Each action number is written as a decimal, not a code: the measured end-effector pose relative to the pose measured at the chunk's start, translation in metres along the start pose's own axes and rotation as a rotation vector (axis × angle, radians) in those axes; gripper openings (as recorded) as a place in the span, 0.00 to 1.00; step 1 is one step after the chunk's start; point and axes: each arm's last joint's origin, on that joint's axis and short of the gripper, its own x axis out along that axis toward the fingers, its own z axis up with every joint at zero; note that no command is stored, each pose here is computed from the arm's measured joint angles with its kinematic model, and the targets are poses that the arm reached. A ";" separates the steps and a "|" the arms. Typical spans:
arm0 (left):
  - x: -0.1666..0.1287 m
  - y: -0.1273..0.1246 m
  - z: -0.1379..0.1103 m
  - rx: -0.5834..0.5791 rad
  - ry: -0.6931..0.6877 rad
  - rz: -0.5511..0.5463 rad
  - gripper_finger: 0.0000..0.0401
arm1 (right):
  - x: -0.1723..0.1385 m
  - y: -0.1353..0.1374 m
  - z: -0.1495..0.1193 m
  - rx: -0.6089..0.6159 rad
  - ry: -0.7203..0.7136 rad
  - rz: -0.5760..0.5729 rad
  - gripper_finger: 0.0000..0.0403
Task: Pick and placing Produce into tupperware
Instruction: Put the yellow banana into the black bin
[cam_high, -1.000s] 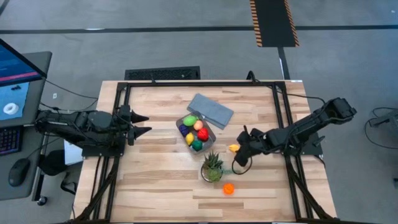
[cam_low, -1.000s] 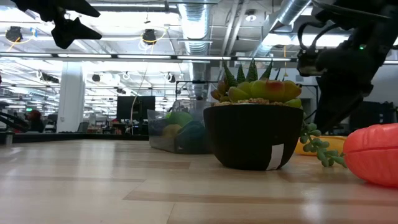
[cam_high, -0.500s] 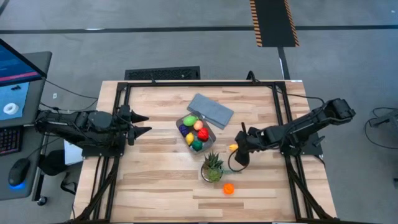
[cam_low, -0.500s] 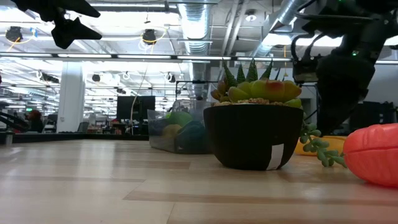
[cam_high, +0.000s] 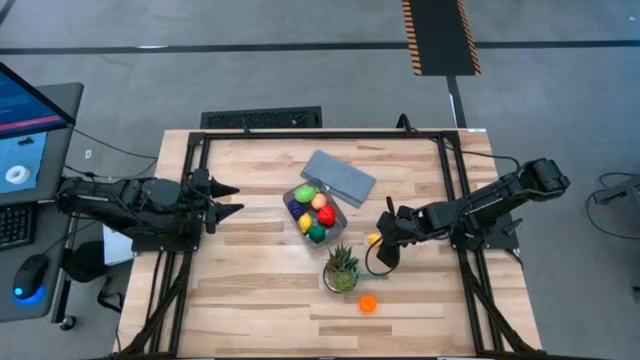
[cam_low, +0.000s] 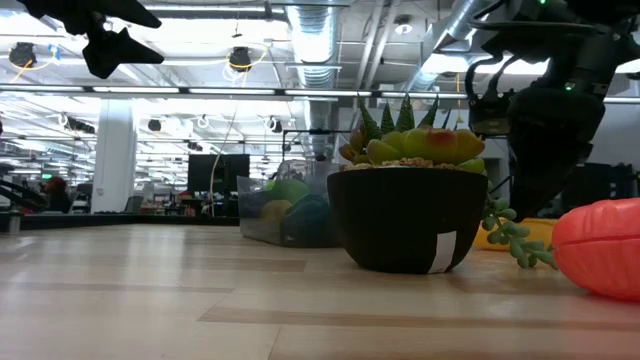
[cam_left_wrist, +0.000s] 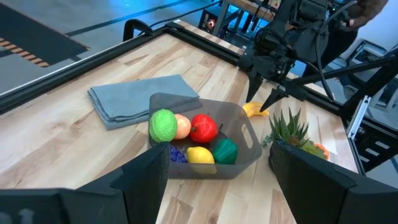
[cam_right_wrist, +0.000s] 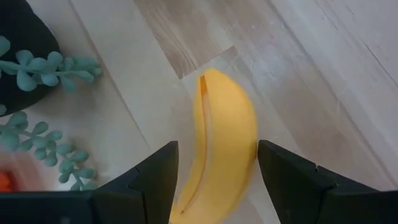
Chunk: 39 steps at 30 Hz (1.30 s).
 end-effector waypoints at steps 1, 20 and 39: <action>0.000 0.000 0.000 0.000 0.000 0.000 0.67 | 0.000 0.000 0.000 0.000 0.000 0.000 0.61; 0.000 0.000 0.000 -0.019 0.001 -0.002 0.67 | 0.026 0.011 0.000 -0.038 0.071 -0.015 0.61; 0.000 0.000 0.000 -0.021 0.001 -0.003 0.67 | 0.027 0.010 0.002 -0.016 0.071 -0.029 0.48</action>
